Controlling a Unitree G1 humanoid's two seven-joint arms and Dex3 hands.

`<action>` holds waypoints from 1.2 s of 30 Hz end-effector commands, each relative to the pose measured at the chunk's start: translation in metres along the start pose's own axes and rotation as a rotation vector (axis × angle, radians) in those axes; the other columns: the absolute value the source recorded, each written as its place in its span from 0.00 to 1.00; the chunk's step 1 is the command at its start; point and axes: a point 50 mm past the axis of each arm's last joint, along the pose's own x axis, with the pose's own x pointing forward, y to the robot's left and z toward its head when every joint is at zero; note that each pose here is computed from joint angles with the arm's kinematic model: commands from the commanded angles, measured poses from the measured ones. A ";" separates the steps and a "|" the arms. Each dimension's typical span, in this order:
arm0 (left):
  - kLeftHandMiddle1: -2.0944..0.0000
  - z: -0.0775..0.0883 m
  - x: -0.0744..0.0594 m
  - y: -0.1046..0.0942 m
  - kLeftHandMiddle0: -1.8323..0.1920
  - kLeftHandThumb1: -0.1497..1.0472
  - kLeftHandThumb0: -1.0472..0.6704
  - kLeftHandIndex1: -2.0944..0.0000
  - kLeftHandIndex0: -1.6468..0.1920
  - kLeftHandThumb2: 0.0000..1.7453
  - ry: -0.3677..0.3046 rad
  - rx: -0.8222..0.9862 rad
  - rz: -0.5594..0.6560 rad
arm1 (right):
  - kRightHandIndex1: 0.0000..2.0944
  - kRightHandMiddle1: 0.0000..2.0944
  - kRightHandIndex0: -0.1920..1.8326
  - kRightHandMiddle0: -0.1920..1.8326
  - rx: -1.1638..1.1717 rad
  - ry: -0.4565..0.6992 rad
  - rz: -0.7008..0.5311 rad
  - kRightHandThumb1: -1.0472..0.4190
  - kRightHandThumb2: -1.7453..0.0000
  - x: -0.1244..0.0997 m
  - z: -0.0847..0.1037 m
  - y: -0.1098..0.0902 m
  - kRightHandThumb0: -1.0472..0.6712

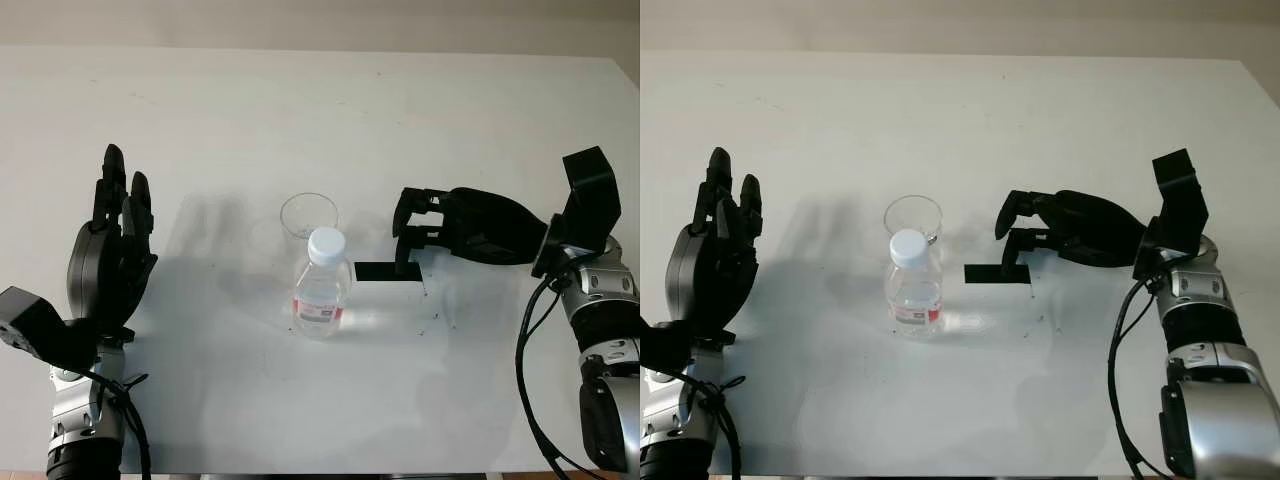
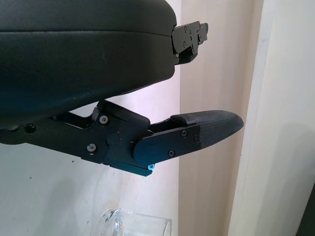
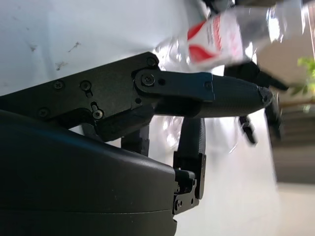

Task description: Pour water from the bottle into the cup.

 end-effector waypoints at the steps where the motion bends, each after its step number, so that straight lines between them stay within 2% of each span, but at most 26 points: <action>1: 1.00 0.003 0.004 0.002 1.00 1.00 0.20 1.00 1.00 0.36 -0.012 0.018 -0.002 | 0.62 0.67 0.15 0.06 -0.042 -0.007 0.061 0.00 0.67 0.008 0.003 0.007 0.07; 3: 1.00 0.003 0.005 0.002 1.00 1.00 0.20 1.00 1.00 0.36 -0.013 0.018 -0.001 | 0.59 0.64 0.15 0.06 -0.043 -0.011 0.106 0.00 0.68 0.016 0.006 0.013 0.05; 4: 1.00 0.003 0.005 0.001 1.00 1.00 0.20 1.00 1.00 0.36 -0.014 0.019 -0.001 | 0.58 0.64 0.15 0.06 -0.041 -0.014 0.121 0.00 0.73 0.019 0.007 0.016 0.04; 7: 1.00 0.004 0.007 0.002 1.00 1.00 0.20 1.00 1.00 0.37 -0.018 0.029 -0.001 | 0.60 0.64 0.09 0.01 -0.027 -0.155 0.044 0.02 0.91 0.027 0.015 0.026 0.04; 8: 1.00 0.004 0.008 0.002 1.00 1.00 0.20 1.00 1.00 0.37 -0.018 0.030 0.001 | 0.60 0.63 0.07 0.01 -0.006 -0.266 -0.037 0.03 0.95 0.029 0.020 0.030 0.05; 11: 1.00 0.005 0.009 0.002 1.00 1.00 0.20 1.00 1.00 0.38 -0.022 0.035 0.002 | 0.56 0.49 0.01 0.00 0.098 -0.537 -0.216 0.08 0.97 0.030 0.038 0.039 0.12; 14: 1.00 0.006 0.009 0.002 1.00 1.00 0.20 1.00 1.00 0.38 -0.029 0.033 0.000 | 0.51 0.38 0.00 0.00 0.086 -0.692 -0.320 0.08 0.97 0.030 0.058 0.048 0.16; 16: 1.00 0.006 0.009 0.001 1.00 1.00 0.20 1.00 1.00 0.38 -0.028 0.036 0.000 | 0.50 0.36 0.00 0.00 0.074 -0.742 -0.345 0.08 0.97 0.031 0.068 0.051 0.17; 18: 1.00 0.005 0.008 0.000 1.00 1.00 0.21 1.00 1.00 0.38 -0.033 0.032 0.003 | 0.55 0.45 0.00 0.00 0.066 -0.784 -0.353 0.08 0.97 0.033 0.078 0.052 0.19; 22: 1.00 0.004 0.007 0.000 1.00 1.00 0.21 1.00 1.00 0.38 -0.037 0.025 0.001 | 0.66 0.56 0.00 0.00 0.049 -0.792 -0.329 0.08 0.97 0.037 0.086 0.050 0.19; 23: 1.00 0.004 0.007 0.001 1.00 1.00 0.21 1.00 1.00 0.38 -0.037 0.025 0.000 | 0.71 0.58 0.00 0.00 0.046 -0.784 -0.323 0.08 0.97 0.038 0.086 0.050 0.18; 27: 1.00 0.004 0.007 0.001 1.00 1.00 0.20 1.00 1.00 0.37 -0.032 0.026 0.005 | 0.80 0.64 0.00 0.00 0.055 -0.730 -0.286 0.09 0.97 0.044 0.082 0.048 0.17; 32: 1.00 0.003 0.007 0.001 1.00 1.00 0.20 1.00 1.00 0.37 -0.034 0.021 0.008 | 0.82 0.68 0.00 0.00 0.095 -0.700 -0.234 0.11 0.97 0.047 0.076 0.045 0.16; 36: 1.00 0.002 0.009 0.001 1.00 1.00 0.21 1.00 1.00 0.37 -0.037 0.006 0.002 | 0.80 0.68 0.00 0.00 0.110 -0.662 -0.201 0.10 0.97 0.049 0.075 0.043 0.16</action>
